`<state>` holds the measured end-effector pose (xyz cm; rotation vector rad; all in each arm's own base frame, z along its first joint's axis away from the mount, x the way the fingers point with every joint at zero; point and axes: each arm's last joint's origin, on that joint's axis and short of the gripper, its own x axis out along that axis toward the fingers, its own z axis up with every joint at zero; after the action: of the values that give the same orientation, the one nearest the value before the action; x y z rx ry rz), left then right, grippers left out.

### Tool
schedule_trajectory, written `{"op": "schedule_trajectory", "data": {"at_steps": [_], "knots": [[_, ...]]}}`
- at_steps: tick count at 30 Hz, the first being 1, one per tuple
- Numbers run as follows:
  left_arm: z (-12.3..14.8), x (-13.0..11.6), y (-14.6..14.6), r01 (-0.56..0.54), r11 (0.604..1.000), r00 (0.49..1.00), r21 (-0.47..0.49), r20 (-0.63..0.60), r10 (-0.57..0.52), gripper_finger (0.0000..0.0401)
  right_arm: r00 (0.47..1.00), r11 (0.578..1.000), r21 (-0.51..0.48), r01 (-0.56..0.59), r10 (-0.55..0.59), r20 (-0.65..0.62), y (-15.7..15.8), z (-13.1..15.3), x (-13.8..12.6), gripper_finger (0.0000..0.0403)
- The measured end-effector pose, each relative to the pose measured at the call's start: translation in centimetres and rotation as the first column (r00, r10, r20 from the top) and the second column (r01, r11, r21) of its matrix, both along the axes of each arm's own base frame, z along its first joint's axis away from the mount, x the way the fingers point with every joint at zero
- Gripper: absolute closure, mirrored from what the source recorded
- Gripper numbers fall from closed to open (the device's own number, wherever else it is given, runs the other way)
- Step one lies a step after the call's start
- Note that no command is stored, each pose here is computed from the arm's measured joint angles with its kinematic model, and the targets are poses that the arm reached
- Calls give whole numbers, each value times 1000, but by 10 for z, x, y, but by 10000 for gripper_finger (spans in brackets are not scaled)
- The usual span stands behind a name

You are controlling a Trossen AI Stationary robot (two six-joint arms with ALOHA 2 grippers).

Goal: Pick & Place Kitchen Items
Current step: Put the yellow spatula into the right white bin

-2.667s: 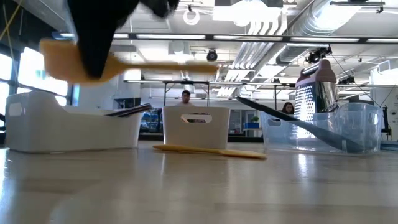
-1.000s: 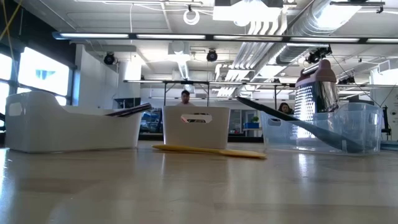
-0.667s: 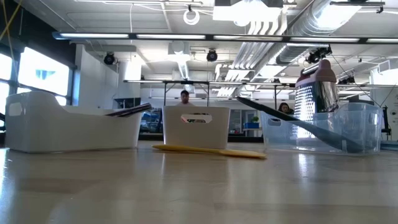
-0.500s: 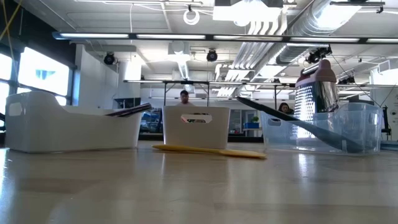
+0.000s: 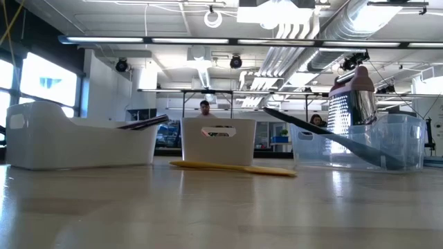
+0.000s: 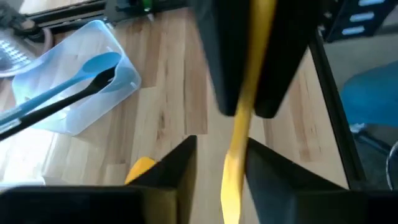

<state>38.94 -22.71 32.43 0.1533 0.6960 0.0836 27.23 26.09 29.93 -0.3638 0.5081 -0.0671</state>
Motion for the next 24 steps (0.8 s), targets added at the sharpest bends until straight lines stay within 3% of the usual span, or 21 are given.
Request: {"op": "schedule_trajectory", "data": {"at_steps": [5, 9, 16, 21, 24], "knots": [[-2, -3, 2, -58, 998, 998, 10, -16, 58, 228, 998, 999, 1, 34, -33, -55, -4, -6, -5, 362], [-10, -12, 8, -82, 995, 988, 64, -125, 90, 199, 985, 990, -42, 135, -139, -105, -11, -12, -21, 362], [-21, -32, 18, -274, 960, 916, 53, -291, 277, 191, 931, 941, 51, 334, -321, -174, -47, 8, -46, 362], [-24, -47, 13, -334, 941, 870, 57, -365, 331, 191, 909, 907, 174, 384, -338, -243, -87, 36, -45, 362], [-24, -55, 6, -356, 933, 859, 48, -376, 347, 191, 911, 909, 178, 377, -329, -248, -110, 46, -34, 362]]}}
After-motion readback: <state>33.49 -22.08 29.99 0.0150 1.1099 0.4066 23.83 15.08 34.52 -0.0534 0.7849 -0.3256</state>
